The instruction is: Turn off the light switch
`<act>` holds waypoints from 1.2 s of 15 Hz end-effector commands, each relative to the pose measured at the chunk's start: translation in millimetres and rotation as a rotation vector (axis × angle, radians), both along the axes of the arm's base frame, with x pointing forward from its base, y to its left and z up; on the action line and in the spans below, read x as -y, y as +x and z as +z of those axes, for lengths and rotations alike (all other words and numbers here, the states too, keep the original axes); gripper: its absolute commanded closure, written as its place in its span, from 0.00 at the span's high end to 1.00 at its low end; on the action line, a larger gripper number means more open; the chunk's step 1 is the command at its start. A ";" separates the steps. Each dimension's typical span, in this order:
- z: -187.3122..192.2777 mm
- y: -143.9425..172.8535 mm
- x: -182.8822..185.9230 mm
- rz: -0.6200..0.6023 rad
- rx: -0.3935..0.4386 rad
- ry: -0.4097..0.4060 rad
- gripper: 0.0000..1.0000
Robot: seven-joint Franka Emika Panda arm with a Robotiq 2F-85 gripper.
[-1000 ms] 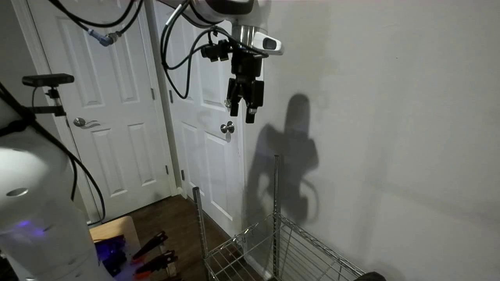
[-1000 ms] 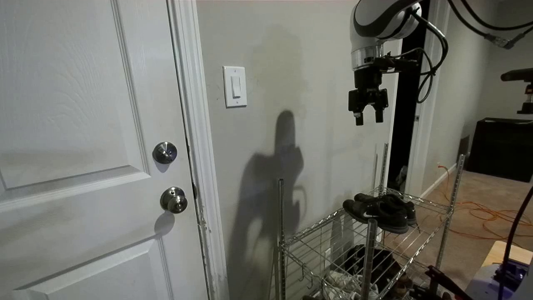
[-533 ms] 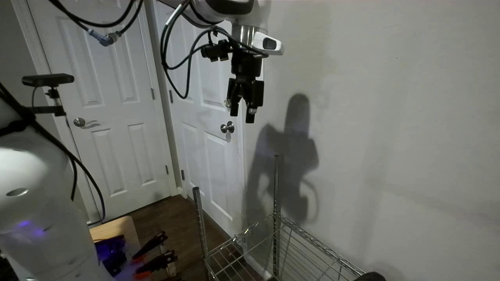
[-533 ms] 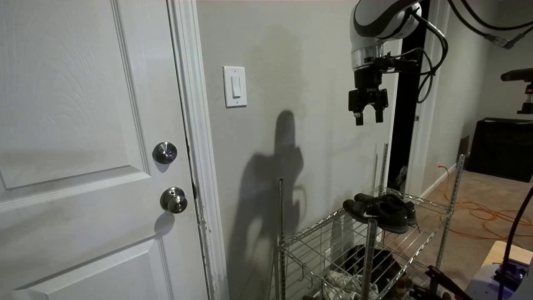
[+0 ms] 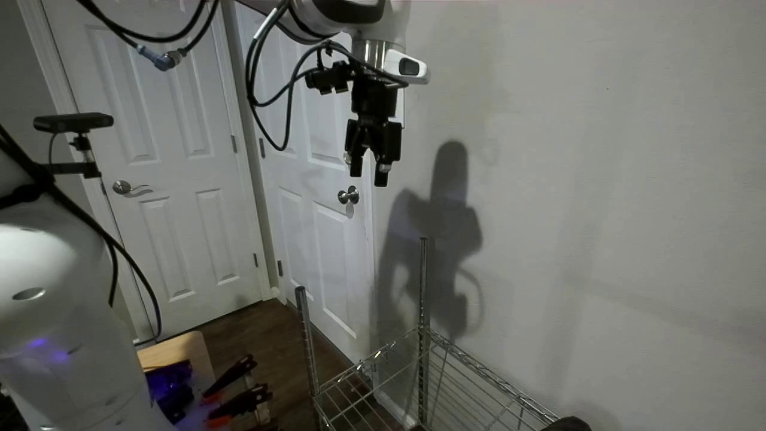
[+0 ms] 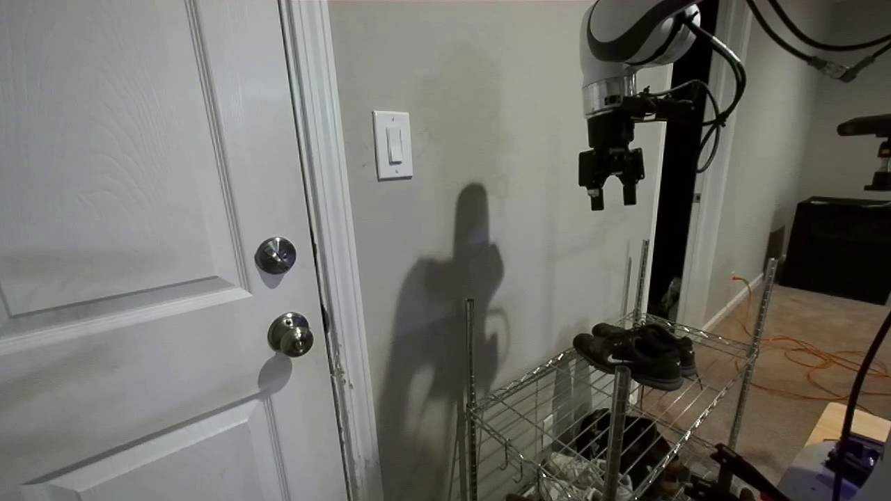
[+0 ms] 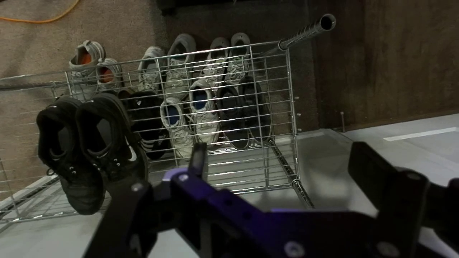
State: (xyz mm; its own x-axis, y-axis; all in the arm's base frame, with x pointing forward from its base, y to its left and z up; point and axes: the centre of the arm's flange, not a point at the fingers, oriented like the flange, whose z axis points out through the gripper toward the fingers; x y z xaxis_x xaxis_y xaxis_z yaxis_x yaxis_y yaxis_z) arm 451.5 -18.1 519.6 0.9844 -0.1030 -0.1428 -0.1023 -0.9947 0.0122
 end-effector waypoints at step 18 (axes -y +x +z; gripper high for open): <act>32.9 111.1 -196.1 0.308 0.212 -0.033 1.00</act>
State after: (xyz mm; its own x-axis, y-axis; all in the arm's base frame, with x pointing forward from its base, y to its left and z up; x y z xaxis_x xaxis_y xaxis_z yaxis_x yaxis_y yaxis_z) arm 562.6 178.0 552.5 0.9773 0.2013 0.0662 0.1979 -0.9787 0.0550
